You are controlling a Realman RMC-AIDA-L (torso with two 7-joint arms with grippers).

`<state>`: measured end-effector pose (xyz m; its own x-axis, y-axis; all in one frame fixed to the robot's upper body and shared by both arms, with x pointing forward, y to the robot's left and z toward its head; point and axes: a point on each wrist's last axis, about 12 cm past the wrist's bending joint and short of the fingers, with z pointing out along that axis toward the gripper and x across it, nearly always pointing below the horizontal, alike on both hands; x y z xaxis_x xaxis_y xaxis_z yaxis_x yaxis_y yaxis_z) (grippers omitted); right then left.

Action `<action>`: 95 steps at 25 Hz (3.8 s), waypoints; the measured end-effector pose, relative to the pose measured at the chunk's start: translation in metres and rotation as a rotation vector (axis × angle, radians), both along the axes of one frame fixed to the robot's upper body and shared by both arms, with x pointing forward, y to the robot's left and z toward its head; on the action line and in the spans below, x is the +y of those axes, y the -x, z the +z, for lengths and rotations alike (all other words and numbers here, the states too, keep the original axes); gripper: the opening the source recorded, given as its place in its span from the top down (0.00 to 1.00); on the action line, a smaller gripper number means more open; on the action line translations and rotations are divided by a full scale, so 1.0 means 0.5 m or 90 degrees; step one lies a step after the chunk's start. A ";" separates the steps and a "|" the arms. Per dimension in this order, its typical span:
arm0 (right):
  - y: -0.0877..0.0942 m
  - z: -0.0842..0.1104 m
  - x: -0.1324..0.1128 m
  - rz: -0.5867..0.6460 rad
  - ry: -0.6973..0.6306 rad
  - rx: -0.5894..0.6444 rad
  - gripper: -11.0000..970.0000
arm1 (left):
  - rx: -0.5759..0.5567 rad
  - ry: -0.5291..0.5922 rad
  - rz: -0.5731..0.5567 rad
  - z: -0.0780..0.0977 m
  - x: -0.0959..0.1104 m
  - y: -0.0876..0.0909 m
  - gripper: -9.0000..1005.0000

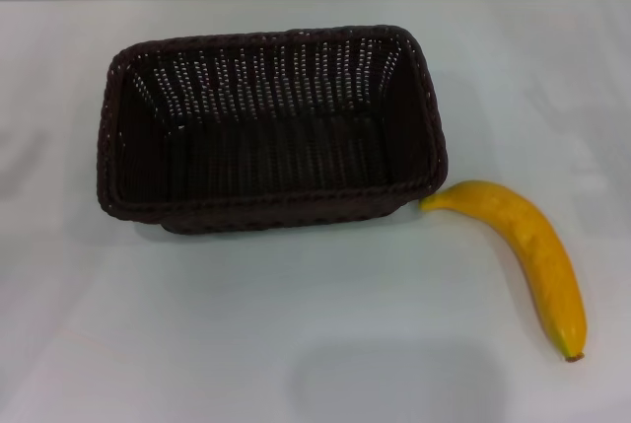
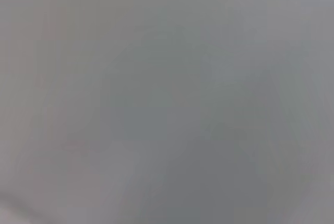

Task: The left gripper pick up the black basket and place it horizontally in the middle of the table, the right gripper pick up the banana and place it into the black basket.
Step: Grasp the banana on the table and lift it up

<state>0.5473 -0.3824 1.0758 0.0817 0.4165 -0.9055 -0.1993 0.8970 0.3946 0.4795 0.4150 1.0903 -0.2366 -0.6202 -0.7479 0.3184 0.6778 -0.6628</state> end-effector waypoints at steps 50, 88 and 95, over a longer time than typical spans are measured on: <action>0.065 0.245 0.367 0.419 0.612 0.555 0.13 | -0.076 -0.160 0.392 -0.127 -0.050 0.004 0.23; -0.011 0.127 0.349 0.415 0.659 0.643 0.42 | -0.068 -0.153 0.411 -0.126 -0.042 -0.001 0.22; -0.040 0.158 0.283 0.353 0.617 0.621 0.49 | -0.069 -0.150 0.417 -0.126 -0.041 0.001 0.22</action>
